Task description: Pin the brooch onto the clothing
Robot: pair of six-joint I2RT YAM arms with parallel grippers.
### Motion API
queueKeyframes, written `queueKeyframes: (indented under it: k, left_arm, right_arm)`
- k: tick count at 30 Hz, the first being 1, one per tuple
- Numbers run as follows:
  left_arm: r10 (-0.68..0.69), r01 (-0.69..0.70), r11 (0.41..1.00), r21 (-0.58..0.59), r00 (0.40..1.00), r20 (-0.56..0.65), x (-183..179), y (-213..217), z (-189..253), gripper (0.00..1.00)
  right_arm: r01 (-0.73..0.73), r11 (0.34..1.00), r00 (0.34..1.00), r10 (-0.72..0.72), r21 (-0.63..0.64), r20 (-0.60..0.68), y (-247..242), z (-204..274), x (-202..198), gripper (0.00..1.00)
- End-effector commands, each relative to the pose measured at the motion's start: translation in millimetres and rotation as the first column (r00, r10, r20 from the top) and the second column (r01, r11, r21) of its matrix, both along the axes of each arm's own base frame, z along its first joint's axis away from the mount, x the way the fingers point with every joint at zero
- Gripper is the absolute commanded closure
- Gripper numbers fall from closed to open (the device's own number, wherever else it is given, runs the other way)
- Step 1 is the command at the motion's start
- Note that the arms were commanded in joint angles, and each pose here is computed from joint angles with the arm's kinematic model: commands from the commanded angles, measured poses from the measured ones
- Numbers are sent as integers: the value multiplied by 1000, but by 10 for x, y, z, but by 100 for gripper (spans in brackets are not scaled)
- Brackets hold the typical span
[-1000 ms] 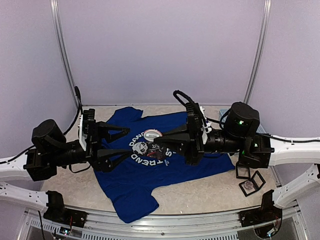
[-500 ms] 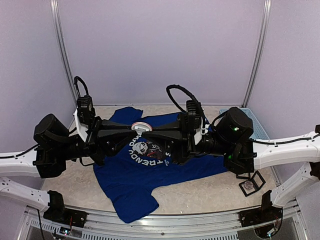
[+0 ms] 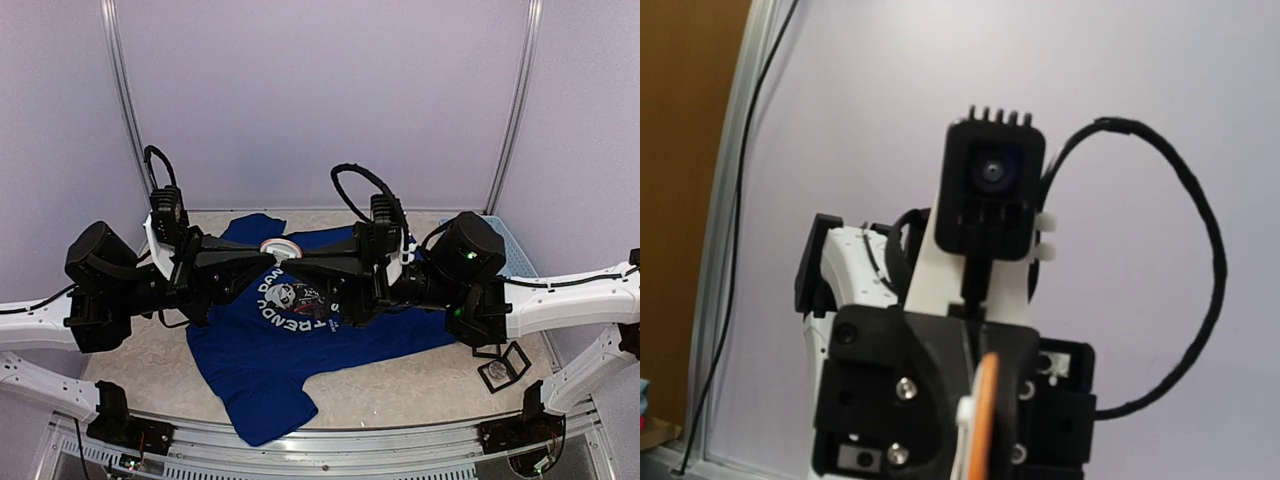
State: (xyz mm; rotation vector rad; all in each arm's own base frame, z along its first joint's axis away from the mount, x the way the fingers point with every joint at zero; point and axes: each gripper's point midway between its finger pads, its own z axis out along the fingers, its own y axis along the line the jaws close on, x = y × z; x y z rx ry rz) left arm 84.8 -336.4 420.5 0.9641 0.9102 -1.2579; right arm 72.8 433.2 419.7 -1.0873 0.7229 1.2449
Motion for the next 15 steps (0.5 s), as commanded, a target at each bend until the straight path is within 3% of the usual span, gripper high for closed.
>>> queueKeyframes:
  k: [1,3,4,8,9,13,15]
  left_arm:
    - [-6,6,1000,3,1000,14,-36,-21,59,100]
    - [14,-14,1000,11,1000,7,-12,-1,43,100]
    - [34,-34,999,21,999,-2,21,3,27,100]
    - [185,-177,975,131,981,-51,283,15,-40,100]
    - [228,-216,960,176,972,-54,357,18,-76,100]
    - [307,-276,888,369,951,-26,482,22,-295,100]
    - [315,-277,854,440,949,-14,505,11,-375,100]
  right_arm:
    - [-14,1000,1000,14,-1,6,16,49,-38,100]
    - [0,1000,1000,0,-18,-1,14,32,-16,100]
    - [15,999,1000,-16,-35,-7,4,24,15,95]
    - [80,978,995,-90,-192,-42,-183,-24,215,17]
    - [65,969,996,-79,-240,-49,-268,-19,235,9]
    - [111,890,978,-177,-443,-112,-535,-140,470,7]
    - [131,850,967,-223,-510,-124,-543,-168,549,12]
